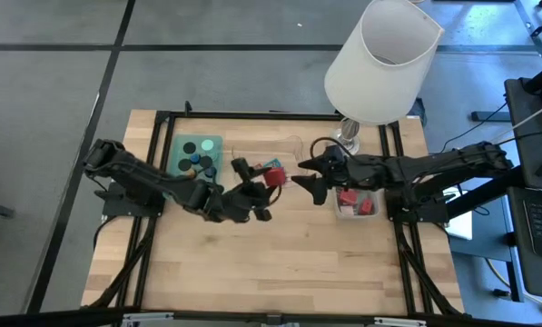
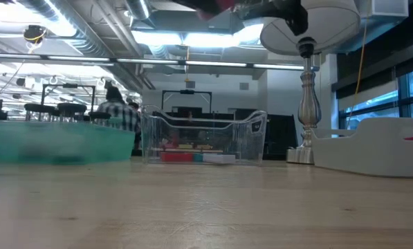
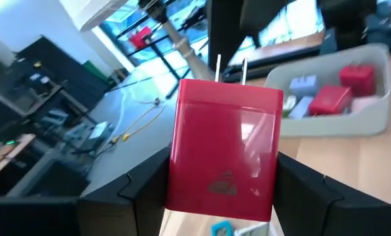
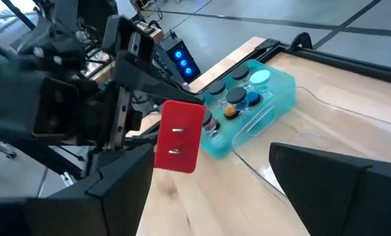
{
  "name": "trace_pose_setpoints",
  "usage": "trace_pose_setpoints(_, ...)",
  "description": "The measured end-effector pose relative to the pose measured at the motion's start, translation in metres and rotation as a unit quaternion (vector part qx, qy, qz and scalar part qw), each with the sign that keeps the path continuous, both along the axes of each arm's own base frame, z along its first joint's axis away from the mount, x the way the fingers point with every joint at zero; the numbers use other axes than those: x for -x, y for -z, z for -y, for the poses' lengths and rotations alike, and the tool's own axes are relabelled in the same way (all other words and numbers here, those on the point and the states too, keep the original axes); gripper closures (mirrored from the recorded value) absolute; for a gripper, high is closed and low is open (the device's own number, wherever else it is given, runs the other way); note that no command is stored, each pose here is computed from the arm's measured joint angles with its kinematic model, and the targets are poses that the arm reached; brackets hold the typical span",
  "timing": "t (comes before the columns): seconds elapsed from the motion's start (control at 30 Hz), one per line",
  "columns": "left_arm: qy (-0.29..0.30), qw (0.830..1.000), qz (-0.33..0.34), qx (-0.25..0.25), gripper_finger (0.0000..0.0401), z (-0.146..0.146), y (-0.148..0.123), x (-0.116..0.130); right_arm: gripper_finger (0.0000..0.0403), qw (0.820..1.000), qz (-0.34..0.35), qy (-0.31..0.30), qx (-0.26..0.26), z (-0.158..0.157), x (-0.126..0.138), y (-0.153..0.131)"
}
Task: Pick & Place Office items
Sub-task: Put the red charger adapter into the gray bin
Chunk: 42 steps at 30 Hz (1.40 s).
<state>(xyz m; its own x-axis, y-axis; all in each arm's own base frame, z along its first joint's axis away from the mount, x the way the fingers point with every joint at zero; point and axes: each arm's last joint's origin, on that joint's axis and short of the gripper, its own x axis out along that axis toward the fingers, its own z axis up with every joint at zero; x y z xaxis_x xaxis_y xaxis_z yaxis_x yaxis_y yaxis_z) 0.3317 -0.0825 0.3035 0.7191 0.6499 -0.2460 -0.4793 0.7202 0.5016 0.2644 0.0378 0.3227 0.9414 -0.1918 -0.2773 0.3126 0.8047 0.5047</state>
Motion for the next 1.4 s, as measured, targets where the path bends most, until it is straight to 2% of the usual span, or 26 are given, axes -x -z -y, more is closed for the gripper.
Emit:
trace_pose_setpoints(0.17, 0.014, 0.999, 0.024, 0.022, 0.018, -0.013, -0.004, -0.007, 0.0096, 1.0, -0.011, 0.0, 0.008, 0.002, -0.011, 0.009)
trace_pose_setpoints(0.53, -0.03, 0.999, 0.021, -0.006, 0.018, -0.016, -0.005, -0.006, 0.0096, 1.0, 0.007, -0.014, 0.013, 0.01, -0.014, 0.006)
trace_pose_setpoints(0.67, -0.047, 0.998, 0.043, -0.006, 0.018, -0.021, -0.009, -0.008, 0.0096, 1.0, 0.004, -0.026, 0.009, 0.008, -0.017, 0.008)
trace_pose_setpoints(1.0, 0.013, 0.996, 0.079, 0.039, 0.018, -0.029, -0.014, -0.015, 0.0096, 0.999, 0.04, -0.003, 0.033, 0.011, -0.018, 0.0)
trace_pose_setpoints(1.27, 0.013, 0.995, 0.09, 0.042, 0.018, -0.03, -0.016, -0.016, 0.0098, 0.997, 0.065, 0.007, 0.035, 0.015, -0.019, -0.005)
trace_pose_setpoints(1.4, 0.015, 0.995, 0.09, 0.032, 0.018, -0.031, -0.017, -0.016, 0.0118, 0.997, 0.064, 0.013, 0.035, 0.016, -0.021, -0.003)
